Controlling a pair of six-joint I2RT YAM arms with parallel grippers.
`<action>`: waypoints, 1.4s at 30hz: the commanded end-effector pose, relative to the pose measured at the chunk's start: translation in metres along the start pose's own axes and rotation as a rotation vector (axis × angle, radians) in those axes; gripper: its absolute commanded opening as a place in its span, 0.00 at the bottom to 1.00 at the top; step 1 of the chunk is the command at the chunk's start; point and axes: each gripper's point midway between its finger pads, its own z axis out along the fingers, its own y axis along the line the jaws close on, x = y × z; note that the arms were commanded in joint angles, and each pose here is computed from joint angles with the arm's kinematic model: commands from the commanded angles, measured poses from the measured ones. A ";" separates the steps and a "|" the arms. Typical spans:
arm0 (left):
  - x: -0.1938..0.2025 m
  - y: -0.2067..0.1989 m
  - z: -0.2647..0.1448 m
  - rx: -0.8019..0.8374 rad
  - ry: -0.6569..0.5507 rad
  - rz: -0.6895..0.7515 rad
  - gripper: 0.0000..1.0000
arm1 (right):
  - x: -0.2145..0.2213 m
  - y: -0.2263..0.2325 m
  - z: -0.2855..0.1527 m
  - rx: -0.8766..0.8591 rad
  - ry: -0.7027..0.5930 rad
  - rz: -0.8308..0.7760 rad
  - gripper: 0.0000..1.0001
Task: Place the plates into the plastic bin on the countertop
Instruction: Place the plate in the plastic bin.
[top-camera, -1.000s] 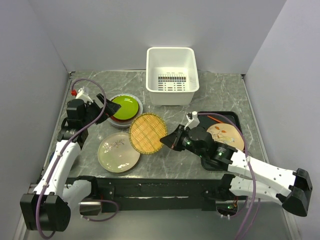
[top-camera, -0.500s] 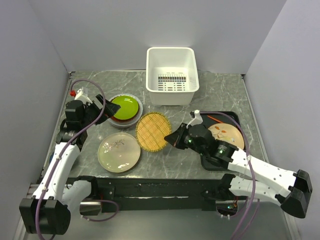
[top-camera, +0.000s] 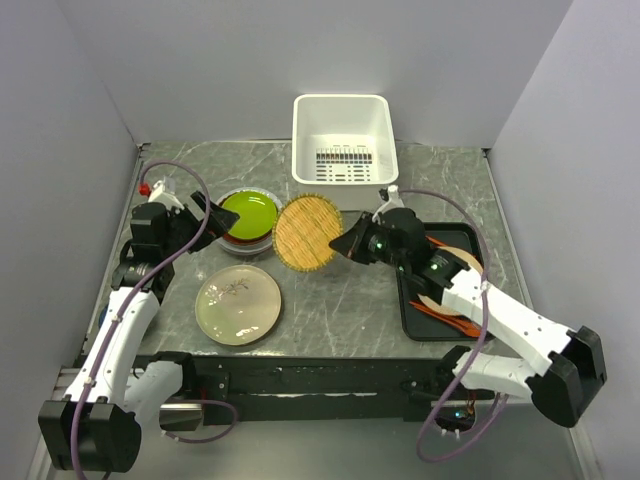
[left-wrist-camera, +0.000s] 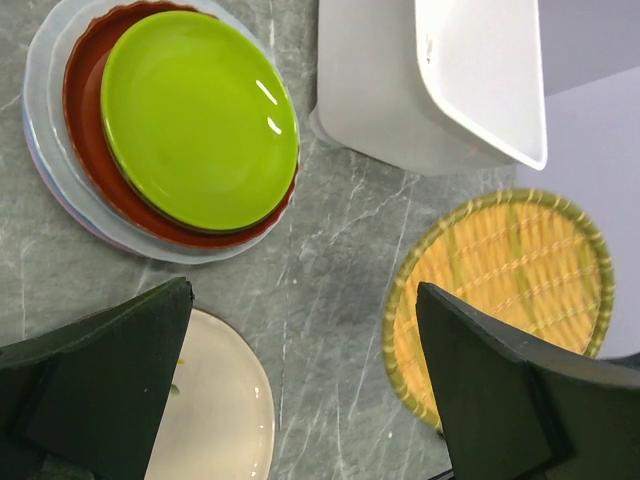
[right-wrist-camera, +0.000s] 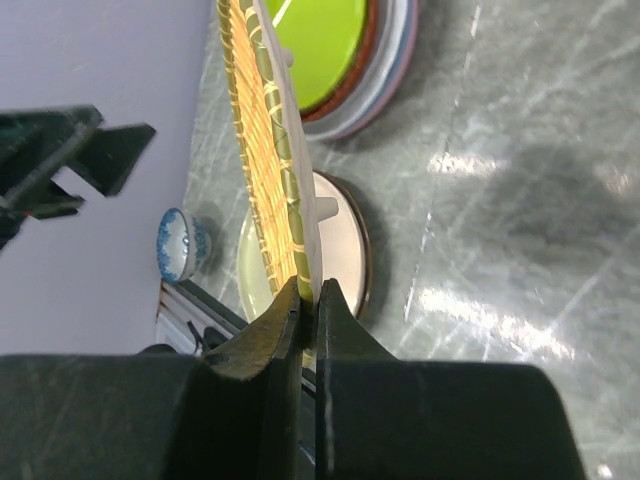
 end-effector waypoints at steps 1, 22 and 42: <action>-0.002 0.004 0.000 -0.014 -0.021 0.029 0.99 | -0.054 0.049 0.000 -0.175 -0.086 -0.031 0.00; 0.022 0.028 0.025 -0.045 0.068 0.023 0.99 | -0.173 0.068 0.056 -0.250 -0.154 -0.003 0.00; 0.028 0.029 0.033 -0.027 0.109 0.038 0.99 | -0.295 0.037 0.090 -0.172 -0.314 0.029 0.00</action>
